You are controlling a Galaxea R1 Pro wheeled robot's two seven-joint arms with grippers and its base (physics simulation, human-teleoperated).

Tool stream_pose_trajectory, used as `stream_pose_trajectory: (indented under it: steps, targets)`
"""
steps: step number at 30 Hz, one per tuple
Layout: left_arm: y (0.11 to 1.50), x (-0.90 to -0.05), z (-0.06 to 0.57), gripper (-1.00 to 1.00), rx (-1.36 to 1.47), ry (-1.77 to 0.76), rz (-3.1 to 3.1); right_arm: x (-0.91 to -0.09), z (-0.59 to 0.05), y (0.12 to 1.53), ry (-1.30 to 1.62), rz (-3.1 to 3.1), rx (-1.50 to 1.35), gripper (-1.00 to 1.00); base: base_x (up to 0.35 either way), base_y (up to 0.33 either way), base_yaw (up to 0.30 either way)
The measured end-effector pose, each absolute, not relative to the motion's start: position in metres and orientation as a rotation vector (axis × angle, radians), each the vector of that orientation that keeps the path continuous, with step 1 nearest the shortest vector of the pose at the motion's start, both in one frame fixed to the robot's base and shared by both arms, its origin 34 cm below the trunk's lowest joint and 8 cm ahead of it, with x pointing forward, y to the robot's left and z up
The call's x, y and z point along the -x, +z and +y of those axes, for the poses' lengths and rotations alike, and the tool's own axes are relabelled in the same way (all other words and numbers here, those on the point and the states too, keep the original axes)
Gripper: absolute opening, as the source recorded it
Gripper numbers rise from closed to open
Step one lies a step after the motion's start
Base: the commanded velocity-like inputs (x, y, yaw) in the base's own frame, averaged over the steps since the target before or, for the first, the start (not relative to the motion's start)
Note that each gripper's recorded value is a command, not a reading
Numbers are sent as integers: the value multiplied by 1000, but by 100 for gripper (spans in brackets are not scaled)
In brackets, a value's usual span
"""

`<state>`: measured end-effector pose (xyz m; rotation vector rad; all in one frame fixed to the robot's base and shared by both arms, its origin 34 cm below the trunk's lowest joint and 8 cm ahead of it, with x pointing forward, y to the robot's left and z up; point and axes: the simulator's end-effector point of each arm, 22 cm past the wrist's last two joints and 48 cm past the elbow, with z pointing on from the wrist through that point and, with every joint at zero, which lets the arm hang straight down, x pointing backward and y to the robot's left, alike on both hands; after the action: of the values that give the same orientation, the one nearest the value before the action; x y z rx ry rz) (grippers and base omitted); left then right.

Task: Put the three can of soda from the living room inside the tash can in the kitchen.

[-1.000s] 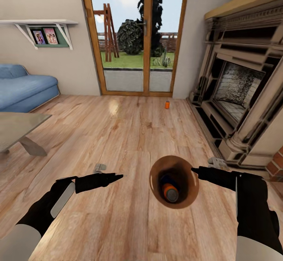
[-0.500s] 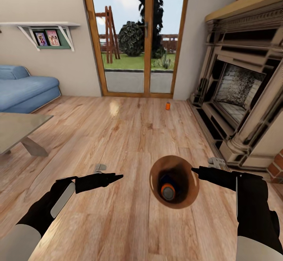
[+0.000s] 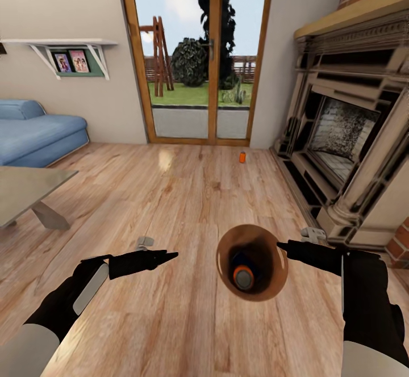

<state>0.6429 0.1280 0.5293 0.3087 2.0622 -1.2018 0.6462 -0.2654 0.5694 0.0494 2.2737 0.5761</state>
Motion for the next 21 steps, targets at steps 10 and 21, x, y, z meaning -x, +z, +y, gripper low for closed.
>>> stream_pose_trajectory:
  steps: [10,21]
  targets:
    - [517,-638,114,100,-381,-1151,2099,-646,-267,571,573,2272,-48,-100,246,0,0]
    - [516,-637,107,100,-397,-1148,2102,-646,-266,572,579,2270,-41,-100,339,0,0]
